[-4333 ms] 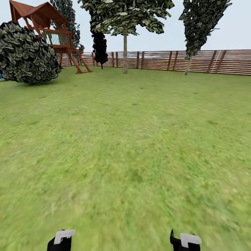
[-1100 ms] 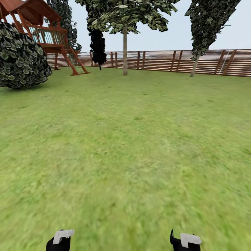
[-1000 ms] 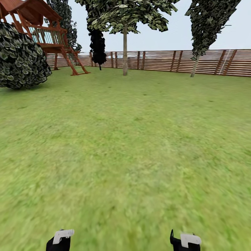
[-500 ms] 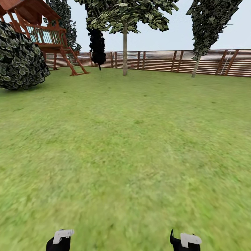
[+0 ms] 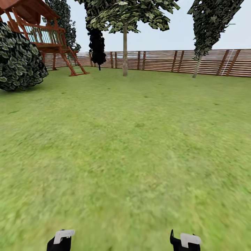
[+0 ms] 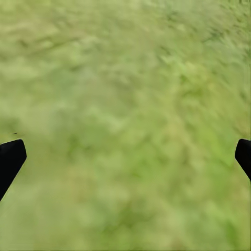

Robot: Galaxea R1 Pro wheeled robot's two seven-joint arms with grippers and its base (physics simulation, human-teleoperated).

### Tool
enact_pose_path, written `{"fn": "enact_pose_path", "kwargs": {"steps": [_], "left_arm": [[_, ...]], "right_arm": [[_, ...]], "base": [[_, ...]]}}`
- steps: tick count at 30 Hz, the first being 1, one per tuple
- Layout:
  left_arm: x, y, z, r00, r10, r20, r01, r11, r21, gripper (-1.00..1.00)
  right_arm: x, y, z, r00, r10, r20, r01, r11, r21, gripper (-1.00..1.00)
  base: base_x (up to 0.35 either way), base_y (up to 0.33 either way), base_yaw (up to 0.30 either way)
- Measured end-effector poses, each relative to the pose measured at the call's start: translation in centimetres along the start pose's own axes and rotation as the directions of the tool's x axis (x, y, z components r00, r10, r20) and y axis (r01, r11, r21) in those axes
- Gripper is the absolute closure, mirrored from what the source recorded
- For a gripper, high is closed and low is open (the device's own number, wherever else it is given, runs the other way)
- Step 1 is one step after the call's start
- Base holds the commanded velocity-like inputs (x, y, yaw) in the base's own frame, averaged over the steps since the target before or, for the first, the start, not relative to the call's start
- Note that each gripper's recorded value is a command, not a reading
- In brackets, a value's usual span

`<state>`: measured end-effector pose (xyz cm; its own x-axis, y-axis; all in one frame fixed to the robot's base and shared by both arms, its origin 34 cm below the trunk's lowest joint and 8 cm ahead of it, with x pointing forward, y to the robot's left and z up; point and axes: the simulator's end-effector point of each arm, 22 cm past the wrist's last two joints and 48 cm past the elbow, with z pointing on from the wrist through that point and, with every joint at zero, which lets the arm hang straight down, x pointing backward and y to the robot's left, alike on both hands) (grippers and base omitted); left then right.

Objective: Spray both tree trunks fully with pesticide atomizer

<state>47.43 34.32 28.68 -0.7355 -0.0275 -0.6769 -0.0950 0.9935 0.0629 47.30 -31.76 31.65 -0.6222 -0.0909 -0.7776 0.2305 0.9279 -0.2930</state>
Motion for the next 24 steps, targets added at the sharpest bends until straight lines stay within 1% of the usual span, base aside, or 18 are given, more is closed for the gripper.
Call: {"fn": "enact_pose_path", "kwargs": {"steps": [6,24], "left_arm": [[-0.02,0.46,-0.01,1.0,0.003,0.0,-0.003,1.0,-0.005,1.0],[-0.11,0.41,0.03,1.0,0.003,0.002,-0.003,1.0,-0.005,1.0]], "right_arm": [[0.0,0.0,0.0,1.0,0.0,0.0,0.0,1.0,0.0,-1.0],[-0.02,-0.01,0.01,1.0,0.0,0.0,0.0,1.0,0.0,-1.0]], "base": [[0.34,0.0,0.0],[0.34,0.0,0.0]]}}
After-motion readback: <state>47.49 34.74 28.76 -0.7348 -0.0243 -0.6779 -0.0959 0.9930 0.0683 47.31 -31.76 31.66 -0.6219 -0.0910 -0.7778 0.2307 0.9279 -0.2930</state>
